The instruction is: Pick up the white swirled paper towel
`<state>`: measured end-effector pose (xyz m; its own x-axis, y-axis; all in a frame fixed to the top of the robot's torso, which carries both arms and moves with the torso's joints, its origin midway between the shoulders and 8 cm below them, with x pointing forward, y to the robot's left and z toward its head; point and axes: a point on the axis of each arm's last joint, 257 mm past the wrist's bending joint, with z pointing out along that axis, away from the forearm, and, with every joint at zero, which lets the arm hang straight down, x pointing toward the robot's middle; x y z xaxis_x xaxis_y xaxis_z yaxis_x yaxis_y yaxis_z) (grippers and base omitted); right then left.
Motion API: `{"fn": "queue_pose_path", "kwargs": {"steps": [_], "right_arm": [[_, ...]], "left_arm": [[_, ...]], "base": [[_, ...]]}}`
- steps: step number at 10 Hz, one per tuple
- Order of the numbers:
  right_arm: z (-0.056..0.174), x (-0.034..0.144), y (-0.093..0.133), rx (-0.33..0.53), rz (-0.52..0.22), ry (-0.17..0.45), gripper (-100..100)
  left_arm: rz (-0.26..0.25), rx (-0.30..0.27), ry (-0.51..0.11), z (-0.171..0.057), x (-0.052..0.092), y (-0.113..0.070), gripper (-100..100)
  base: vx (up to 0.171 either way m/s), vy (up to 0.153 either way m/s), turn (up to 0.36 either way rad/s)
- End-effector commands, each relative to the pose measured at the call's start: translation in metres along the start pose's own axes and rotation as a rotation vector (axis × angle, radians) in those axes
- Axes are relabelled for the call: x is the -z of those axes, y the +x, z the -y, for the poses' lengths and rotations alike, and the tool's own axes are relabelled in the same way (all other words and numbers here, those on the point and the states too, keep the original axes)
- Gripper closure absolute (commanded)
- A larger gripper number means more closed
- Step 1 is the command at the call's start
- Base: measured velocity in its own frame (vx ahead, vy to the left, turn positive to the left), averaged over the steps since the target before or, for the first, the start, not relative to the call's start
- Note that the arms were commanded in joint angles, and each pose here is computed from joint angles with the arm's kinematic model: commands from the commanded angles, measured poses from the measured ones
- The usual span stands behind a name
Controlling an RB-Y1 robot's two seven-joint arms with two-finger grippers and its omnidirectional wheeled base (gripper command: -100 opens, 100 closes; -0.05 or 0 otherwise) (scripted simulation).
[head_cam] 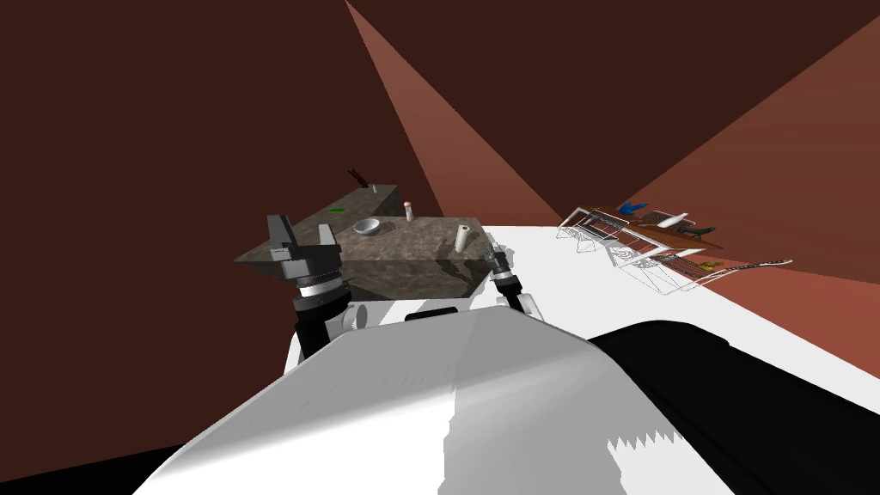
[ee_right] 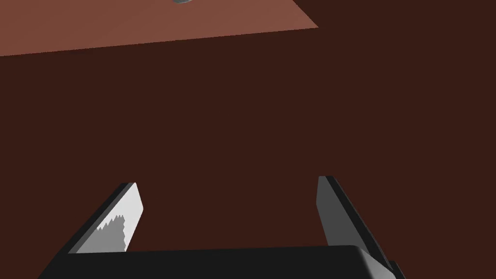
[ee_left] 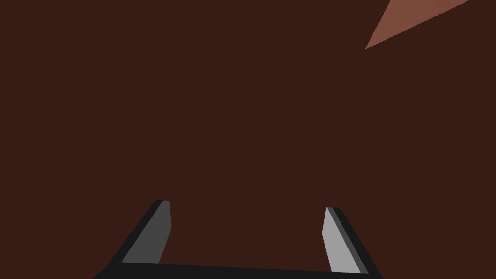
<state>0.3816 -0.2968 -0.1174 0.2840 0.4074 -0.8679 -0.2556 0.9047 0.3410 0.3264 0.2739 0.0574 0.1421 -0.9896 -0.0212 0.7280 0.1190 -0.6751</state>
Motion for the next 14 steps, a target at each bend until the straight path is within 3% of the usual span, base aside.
{"fn": "queue_pose_path", "kwargs": {"steps": [1, 7, 14], "right_arm": [[0.014, 0.005, 0.015, 0.064, -0.039, 0.027, -100], [0.056, 0.014, 0.063, 0.241, -0.164, 0.092, -100], [0.09, 0.013, 0.108, 0.402, -0.285, 0.12, -100]], "left_arm": [[0.0, 0.0, 0.0, 0.0, 0.0, 0.0, 0], [0.0, 0.0, 0.0, 0.0, 0.0, 0.0, 0], [0.0, 0.0, 0.0, 0.0, 0.0, 0.0, 0]], "base": [[0.024, 0.104, -0.042], [0.01, 0.081, -0.013], [0.011, 0.038, 0.019]]}}
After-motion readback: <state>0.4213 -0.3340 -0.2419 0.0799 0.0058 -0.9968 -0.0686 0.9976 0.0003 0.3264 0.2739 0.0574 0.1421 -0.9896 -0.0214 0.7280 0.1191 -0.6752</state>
